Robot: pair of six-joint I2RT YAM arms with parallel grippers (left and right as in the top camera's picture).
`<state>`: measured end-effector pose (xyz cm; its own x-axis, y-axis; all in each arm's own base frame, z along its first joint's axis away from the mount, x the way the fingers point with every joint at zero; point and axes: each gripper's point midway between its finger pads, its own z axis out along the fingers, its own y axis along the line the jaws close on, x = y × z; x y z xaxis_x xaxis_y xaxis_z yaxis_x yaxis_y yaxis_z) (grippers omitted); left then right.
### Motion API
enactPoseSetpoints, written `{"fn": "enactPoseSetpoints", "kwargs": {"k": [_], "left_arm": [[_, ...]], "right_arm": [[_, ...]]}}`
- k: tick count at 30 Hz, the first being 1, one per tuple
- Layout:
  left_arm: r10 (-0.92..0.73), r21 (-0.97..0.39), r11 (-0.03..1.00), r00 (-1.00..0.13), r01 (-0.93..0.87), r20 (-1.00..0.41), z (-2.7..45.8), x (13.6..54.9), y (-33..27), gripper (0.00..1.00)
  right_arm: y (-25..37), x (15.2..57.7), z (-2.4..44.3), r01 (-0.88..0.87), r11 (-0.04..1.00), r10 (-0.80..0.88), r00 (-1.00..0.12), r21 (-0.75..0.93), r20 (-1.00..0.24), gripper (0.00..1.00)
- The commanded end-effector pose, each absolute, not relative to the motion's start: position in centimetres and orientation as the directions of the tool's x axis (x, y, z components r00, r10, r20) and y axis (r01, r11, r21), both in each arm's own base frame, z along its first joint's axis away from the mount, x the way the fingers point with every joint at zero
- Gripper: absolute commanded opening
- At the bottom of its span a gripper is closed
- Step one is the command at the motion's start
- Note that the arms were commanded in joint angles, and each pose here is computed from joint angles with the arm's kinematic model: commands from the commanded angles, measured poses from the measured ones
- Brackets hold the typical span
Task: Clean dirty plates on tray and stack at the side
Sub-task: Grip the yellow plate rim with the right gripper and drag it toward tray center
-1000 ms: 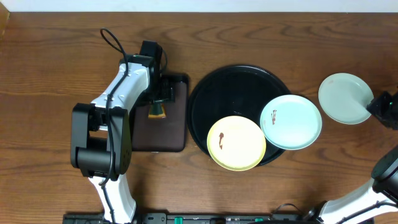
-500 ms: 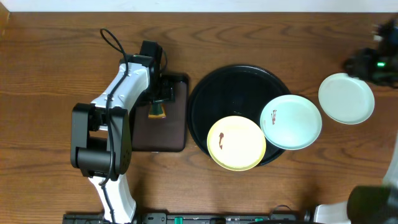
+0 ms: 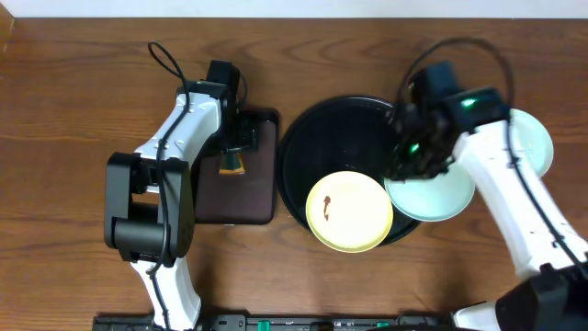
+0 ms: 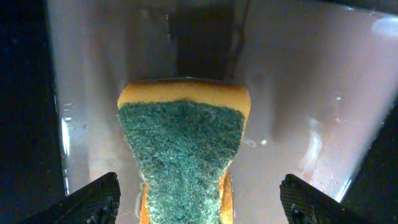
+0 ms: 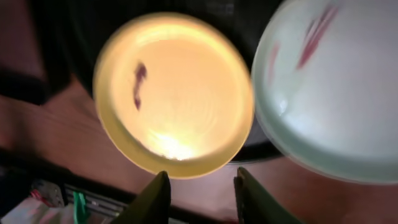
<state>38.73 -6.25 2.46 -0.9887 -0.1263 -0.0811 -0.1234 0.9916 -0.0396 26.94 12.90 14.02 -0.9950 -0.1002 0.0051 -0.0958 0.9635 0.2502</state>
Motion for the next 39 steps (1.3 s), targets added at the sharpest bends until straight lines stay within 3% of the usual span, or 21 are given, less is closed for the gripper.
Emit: {"fn": "enactPoseSetpoints", "kwargs": {"k": [1,12,17,28,33,35,39], "left_arm": [[-0.128,-0.026,0.992,-0.989,-0.126,-0.075,2.2,38.6,-6.0,0.83],[-0.128,-0.026,0.992,-0.989,-0.126,-0.076,2.2,38.6,-6.0,0.83],[-0.128,-0.026,0.992,-0.989,-0.126,-0.076,2.2,38.6,-6.0,0.83],[-0.128,-0.026,0.992,-0.989,-0.126,-0.076,2.2,38.6,-6.0,0.83],[-0.128,-0.026,0.992,-0.989,-0.126,-0.076,2.2,38.6,-6.0,0.83],[-0.128,-0.026,0.992,-0.989,-0.126,-0.076,2.2,38.6,-6.0,0.83],[-0.128,-0.026,0.992,-0.989,-0.126,-0.076,2.2,38.6,-6.0,0.83]], "right_arm": [[12.8,24.9,11.0,0.066,0.979,0.045,-0.993,0.192,0.111,0.26],[12.0,21.9,6.1,0.201,0.972,0.174,-0.963,0.123,0.205,0.28],[11.6,20.8,4.3,0.316,0.945,0.289,-0.928,0.087,0.233,0.23],[11.7,20.5,1.9,0.312,0.944,0.285,-0.935,0.110,0.209,0.21],[12.0,20.3,1.1,0.317,0.942,0.290,-0.936,0.114,0.199,0.14],[12.2,20.6,1.1,0.314,0.941,0.288,-0.939,0.124,0.190,0.01],[12.5,21.4,1.7,0.312,0.940,0.286,-0.942,0.142,0.174,0.01]]}}
